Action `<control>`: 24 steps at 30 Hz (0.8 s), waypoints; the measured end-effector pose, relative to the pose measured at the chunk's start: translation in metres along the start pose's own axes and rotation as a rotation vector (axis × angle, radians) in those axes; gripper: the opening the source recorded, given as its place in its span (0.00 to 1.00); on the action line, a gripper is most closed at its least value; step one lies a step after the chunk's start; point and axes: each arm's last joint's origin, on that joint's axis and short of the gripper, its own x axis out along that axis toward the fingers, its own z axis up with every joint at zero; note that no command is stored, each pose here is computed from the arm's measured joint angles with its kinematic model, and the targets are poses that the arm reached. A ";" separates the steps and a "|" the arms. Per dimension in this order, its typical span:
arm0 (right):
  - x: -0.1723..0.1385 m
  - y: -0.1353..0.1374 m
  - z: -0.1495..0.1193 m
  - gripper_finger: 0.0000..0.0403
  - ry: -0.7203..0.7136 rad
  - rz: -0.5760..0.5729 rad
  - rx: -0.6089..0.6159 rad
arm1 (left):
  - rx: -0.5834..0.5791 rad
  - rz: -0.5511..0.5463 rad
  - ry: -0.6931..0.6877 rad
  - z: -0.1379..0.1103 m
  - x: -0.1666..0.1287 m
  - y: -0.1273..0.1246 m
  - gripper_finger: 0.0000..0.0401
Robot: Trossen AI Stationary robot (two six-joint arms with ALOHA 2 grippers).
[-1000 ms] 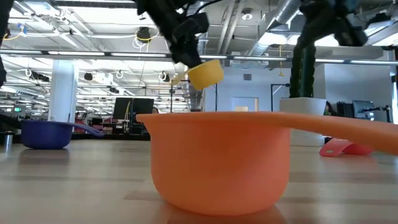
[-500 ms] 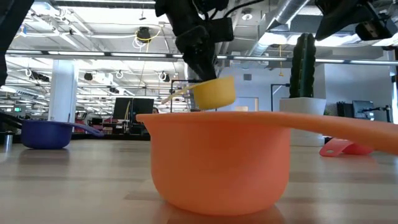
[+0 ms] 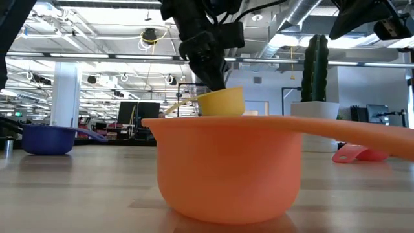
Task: Nest measuring cups in basket
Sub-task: Stack the yellow measuring cup on top of the light blue measuring cup
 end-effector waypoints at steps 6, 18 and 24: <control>0.000 0.000 0.000 0.07 0.000 0.000 0.000 | 0.002 -0.007 0.007 -0.001 0.001 -0.001 0.01; 0.000 0.000 0.000 0.10 0.001 0.001 -0.001 | 0.010 -0.035 0.072 -0.008 0.026 -0.006 0.01; 0.000 -0.001 0.000 0.14 0.003 -0.007 -0.011 | 0.005 -0.029 0.066 -0.008 0.026 -0.005 0.02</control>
